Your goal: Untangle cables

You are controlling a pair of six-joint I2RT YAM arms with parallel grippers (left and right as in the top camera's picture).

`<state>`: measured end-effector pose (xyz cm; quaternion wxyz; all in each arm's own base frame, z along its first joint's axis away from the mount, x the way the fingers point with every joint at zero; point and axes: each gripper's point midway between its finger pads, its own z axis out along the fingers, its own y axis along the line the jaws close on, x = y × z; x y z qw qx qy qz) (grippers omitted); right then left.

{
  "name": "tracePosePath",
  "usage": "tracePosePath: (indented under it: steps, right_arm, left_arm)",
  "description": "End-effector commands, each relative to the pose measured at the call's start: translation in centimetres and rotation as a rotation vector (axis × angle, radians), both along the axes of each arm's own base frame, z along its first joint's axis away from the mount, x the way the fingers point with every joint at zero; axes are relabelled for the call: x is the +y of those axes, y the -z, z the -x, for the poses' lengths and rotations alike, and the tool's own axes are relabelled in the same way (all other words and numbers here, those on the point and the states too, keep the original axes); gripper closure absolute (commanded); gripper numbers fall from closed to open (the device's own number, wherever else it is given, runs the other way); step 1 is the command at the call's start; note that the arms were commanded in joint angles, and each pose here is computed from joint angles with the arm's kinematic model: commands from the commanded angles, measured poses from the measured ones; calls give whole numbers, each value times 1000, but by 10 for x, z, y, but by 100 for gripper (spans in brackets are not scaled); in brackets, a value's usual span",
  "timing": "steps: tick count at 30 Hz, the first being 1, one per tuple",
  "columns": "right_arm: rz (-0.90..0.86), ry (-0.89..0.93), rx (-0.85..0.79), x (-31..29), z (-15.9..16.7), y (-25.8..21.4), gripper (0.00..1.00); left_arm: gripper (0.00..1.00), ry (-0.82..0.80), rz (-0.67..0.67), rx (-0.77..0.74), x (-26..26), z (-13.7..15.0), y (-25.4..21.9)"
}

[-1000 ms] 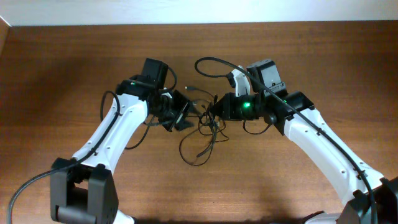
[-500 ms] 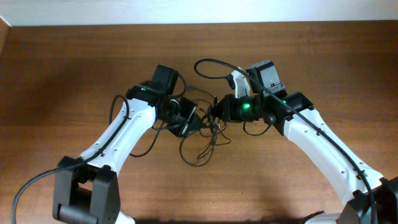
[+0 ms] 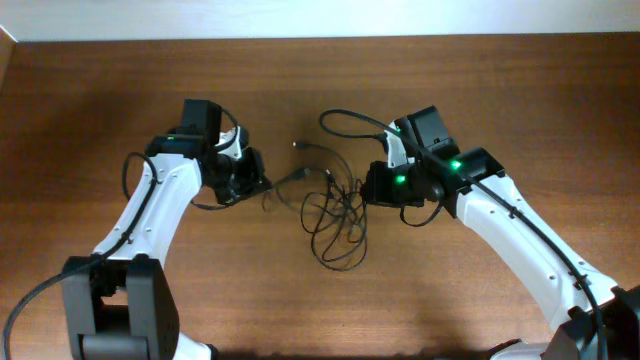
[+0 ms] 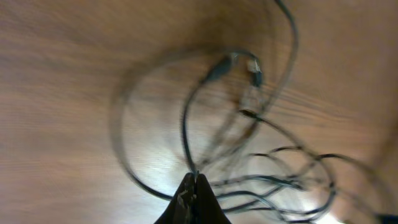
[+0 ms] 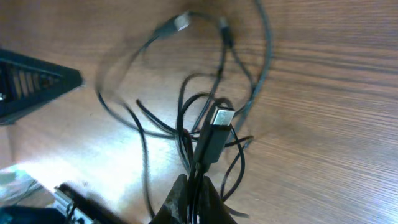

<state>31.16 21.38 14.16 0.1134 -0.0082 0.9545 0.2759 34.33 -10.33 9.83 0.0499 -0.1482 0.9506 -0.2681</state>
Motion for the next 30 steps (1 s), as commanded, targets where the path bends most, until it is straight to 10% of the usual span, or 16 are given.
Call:
tracePosePath:
  steps: [1,4,8,11,17,28,30]
  right_arm:
    - [20,27,-27,-6,-4,-5,96]
    - [20,27,-27,-6,-4,-5,96]
    - [20,27,-26,-6,-4,-4,96]
    - [20,27,-26,-6,-4,-4,96]
    - [18,26,-24,-5,-3,-5,96]
    - [4,17,-13,-3,-1,-5,96]
    - [7,17,-6,-4,1,-4,96]
  left_arm:
    - [100,218,-188,-166,23,-7,2]
    - [27,132,-168,-134,23,-10,1]
    - [1,-137,-26,115,10,14,0]
    - [10,-175,191,229,-21,25,-18]
    - [43,-338,36,188,2,10,20]
    - [60,-282,47,173,-32,6,43]
    - [84,-281,26,238,-33,11,66]
